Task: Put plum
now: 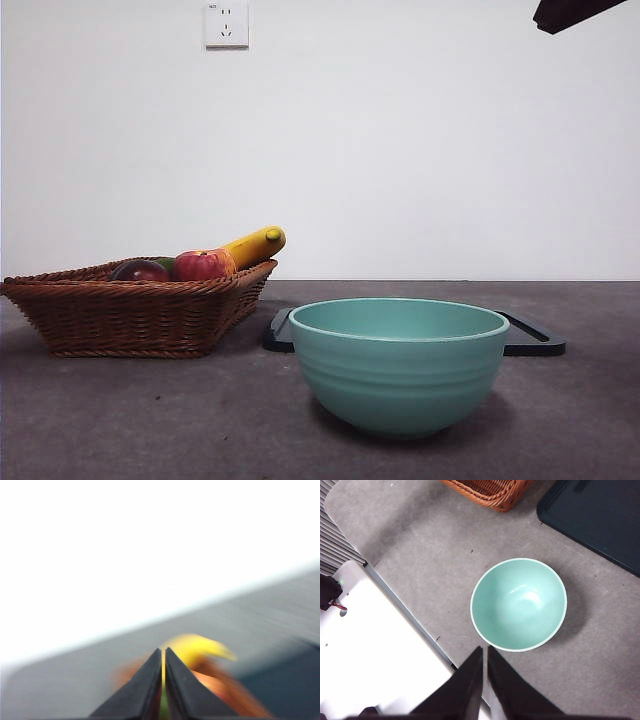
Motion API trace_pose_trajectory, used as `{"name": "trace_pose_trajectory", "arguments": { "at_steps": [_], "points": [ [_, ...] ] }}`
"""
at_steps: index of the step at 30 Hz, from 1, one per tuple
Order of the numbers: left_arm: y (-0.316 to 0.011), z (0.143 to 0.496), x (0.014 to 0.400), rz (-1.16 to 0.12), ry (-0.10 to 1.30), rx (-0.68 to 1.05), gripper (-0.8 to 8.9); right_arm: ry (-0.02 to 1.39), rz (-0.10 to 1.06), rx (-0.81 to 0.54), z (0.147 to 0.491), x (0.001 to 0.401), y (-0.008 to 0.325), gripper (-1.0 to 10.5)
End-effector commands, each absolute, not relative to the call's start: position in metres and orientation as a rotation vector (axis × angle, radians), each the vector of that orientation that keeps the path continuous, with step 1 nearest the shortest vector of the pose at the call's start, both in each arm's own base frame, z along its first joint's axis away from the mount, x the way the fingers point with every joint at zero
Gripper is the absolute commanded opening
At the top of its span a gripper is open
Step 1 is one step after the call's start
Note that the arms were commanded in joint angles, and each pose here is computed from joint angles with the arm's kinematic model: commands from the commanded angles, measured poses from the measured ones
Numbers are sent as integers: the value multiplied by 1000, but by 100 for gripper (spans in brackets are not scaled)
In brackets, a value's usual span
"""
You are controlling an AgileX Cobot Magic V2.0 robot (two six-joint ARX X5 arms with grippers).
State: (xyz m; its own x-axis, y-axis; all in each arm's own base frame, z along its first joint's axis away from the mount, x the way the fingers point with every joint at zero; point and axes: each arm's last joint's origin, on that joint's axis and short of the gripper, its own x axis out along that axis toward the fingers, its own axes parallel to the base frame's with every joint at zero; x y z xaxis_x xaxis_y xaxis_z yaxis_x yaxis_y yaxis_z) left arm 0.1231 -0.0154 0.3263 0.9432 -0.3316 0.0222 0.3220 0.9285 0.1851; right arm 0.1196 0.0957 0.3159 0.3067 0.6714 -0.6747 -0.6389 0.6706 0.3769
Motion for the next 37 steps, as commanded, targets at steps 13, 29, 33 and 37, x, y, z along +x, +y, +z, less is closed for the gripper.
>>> {"name": "trace_pose_trajectory", "arguments": {
  "at_steps": [13,29,33,37],
  "points": [
    [0,213,98,-5,-65,198,8,889,883,25,320,121,98,5],
    [3,154,96,70,136,201,8,889,883,25,320,121,98,5],
    [3,149,96,66,187,190,8,889,883,25,320,121,98,5],
    [3,149,96,69,184,164,8,889,884,25,320,121,98,5]
  ]
}}
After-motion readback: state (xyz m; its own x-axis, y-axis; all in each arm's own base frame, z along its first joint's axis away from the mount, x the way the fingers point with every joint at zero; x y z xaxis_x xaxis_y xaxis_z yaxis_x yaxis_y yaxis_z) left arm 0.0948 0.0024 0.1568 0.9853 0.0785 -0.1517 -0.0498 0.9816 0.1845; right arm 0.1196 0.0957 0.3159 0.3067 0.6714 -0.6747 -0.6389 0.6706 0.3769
